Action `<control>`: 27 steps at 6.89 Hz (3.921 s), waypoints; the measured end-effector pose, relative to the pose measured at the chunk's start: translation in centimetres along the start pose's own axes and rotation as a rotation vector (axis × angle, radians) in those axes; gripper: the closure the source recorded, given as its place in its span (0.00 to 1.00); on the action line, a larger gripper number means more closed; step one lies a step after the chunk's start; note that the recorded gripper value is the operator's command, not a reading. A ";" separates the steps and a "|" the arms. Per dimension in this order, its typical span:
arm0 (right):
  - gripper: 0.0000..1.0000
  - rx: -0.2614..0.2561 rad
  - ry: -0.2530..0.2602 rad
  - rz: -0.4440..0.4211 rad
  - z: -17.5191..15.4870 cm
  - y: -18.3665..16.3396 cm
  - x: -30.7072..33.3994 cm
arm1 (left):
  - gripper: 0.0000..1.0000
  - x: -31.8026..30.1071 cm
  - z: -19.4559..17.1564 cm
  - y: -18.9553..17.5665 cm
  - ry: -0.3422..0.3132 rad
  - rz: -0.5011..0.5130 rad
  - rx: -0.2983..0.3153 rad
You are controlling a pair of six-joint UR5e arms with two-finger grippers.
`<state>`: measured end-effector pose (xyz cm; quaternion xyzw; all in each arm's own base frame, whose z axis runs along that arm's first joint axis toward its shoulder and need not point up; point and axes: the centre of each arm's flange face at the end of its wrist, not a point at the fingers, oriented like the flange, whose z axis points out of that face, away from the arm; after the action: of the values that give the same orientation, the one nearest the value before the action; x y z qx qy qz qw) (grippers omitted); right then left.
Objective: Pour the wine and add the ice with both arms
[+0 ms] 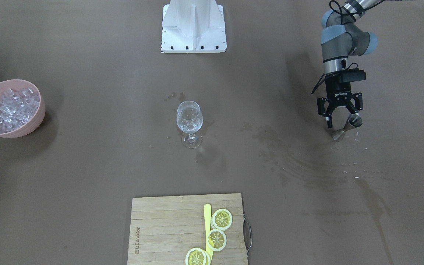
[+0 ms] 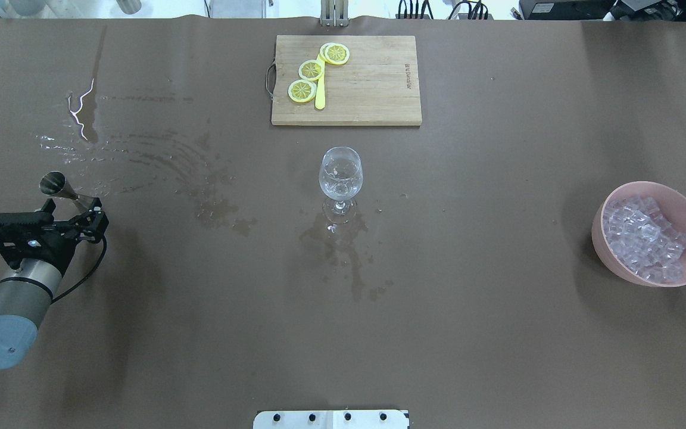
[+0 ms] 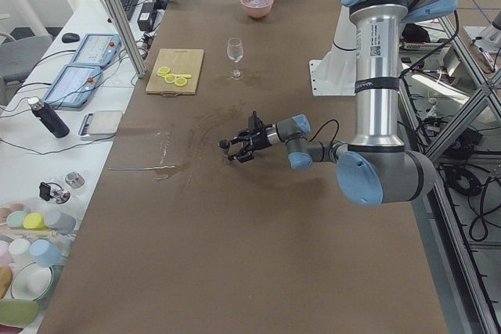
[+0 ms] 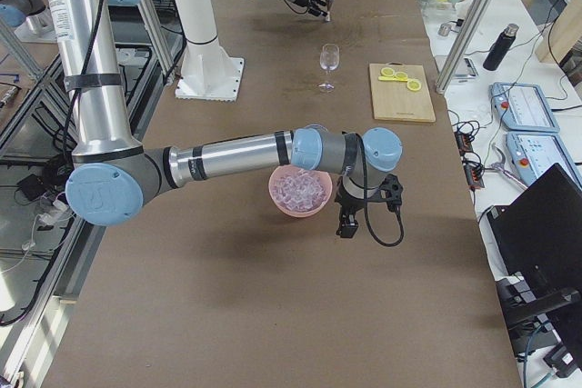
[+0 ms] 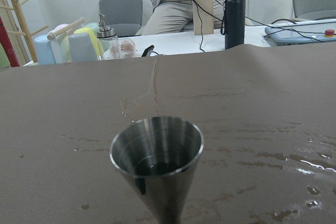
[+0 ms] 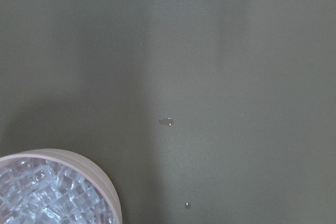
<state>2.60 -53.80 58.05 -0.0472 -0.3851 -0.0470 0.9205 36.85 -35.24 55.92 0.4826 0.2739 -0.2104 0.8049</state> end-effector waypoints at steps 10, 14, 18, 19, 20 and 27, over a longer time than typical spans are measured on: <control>0.00 0.004 0.001 -0.013 0.7 -0.5 0.2 | 0.40 -0.4 2.8 -0.4 -0.022 -0.008 0.028; 0.00 0.004 0.001 -0.014 0.7 -0.5 0.2 | 0.96 -0.5 2.8 -0.6 -0.006 -0.004 0.035; 0.00 0.004 0.001 -0.010 1.0 -0.6 0.5 | 1.00 -0.9 2.1 -3.1 0.057 -0.056 0.080; 0.00 0.008 0.001 -0.010 1.2 -0.7 0.7 | 1.00 -0.8 2.1 -4.4 0.067 -0.056 0.093; 0.00 0.010 0.000 -0.010 1.2 -0.7 0.7 | 1.00 -0.4 2.1 -5.4 0.078 -0.060 0.098; 0.00 0.000 -0.012 -0.011 2.0 -0.9 0.6 | 1.00 6.4 -1.4 -10.7 0.211 -0.023 0.080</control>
<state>1.55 -54.48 59.95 -0.0455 -0.3911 -0.0519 0.9178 34.90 -39.29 44.21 0.5306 0.3543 -0.1785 0.7490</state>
